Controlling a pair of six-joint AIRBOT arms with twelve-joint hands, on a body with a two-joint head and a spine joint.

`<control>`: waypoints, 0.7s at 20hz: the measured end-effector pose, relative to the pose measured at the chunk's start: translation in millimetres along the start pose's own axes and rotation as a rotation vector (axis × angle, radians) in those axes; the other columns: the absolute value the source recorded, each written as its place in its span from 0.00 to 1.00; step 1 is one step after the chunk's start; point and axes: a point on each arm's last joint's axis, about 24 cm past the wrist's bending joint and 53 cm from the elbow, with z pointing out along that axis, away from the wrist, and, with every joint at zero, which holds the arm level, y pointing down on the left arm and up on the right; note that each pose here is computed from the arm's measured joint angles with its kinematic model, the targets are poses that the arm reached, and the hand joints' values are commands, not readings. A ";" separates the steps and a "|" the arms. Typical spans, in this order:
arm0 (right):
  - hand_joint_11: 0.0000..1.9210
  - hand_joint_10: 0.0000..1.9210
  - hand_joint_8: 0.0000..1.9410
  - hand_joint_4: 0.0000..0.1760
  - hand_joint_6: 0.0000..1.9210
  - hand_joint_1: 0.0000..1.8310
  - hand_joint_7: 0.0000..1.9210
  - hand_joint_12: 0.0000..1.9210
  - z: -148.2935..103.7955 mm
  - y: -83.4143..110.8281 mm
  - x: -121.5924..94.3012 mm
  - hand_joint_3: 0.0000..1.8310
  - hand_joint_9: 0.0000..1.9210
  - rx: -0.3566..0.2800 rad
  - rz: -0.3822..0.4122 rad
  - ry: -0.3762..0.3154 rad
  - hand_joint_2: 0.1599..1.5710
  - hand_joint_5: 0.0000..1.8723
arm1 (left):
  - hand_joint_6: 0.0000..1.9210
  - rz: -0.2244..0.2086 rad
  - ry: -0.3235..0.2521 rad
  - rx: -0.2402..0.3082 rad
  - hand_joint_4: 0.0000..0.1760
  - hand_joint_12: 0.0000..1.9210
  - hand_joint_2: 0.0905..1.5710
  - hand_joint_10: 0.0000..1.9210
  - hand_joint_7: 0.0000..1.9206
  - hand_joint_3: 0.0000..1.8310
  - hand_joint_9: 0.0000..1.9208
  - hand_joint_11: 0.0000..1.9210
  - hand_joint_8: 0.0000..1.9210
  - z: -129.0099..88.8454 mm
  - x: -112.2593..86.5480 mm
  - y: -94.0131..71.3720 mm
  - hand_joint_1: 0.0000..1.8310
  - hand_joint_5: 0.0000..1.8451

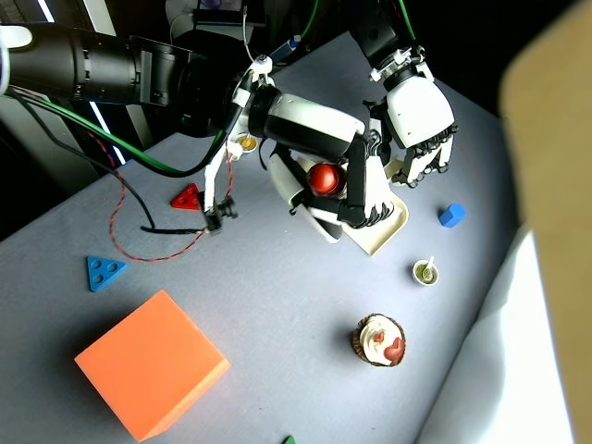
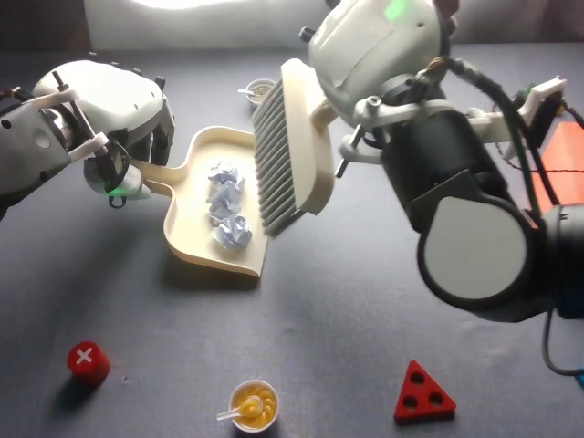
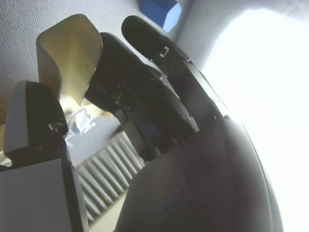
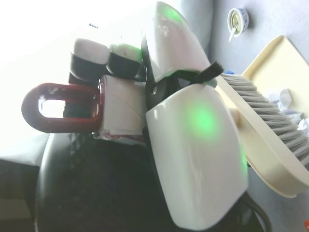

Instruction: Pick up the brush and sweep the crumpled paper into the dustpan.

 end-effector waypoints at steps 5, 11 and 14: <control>0.62 1.00 1.00 1.00 1.00 0.90 0.51 1.00 1.7 -34.8 4.7 0.00 0.56 0.030 0.120 0.038 0.73 0.50 | 0.51 -0.003 0.003 0.001 0.00 0.37 0.66 0.00 0.61 0.00 0.60 0.39 0.28 0.0 0.6 -0.1 0.69 0.57; 0.62 1.00 1.00 1.00 1.00 0.89 0.51 1.00 3.6 -67.0 23.3 0.00 0.54 0.049 0.229 0.102 0.73 0.49 | 0.50 -0.008 0.003 0.000 0.00 0.38 0.67 0.00 0.52 0.00 0.53 0.33 0.42 0.0 0.6 -0.1 0.68 0.59; 0.62 1.00 1.00 1.00 1.00 0.90 0.52 1.00 2.1 -63.5 22.0 0.00 0.56 0.031 0.265 0.102 0.73 0.51 | 0.06 -0.009 0.003 0.001 0.00 0.36 0.64 0.00 0.47 0.00 0.46 0.27 0.02 0.0 0.6 -0.1 0.59 0.48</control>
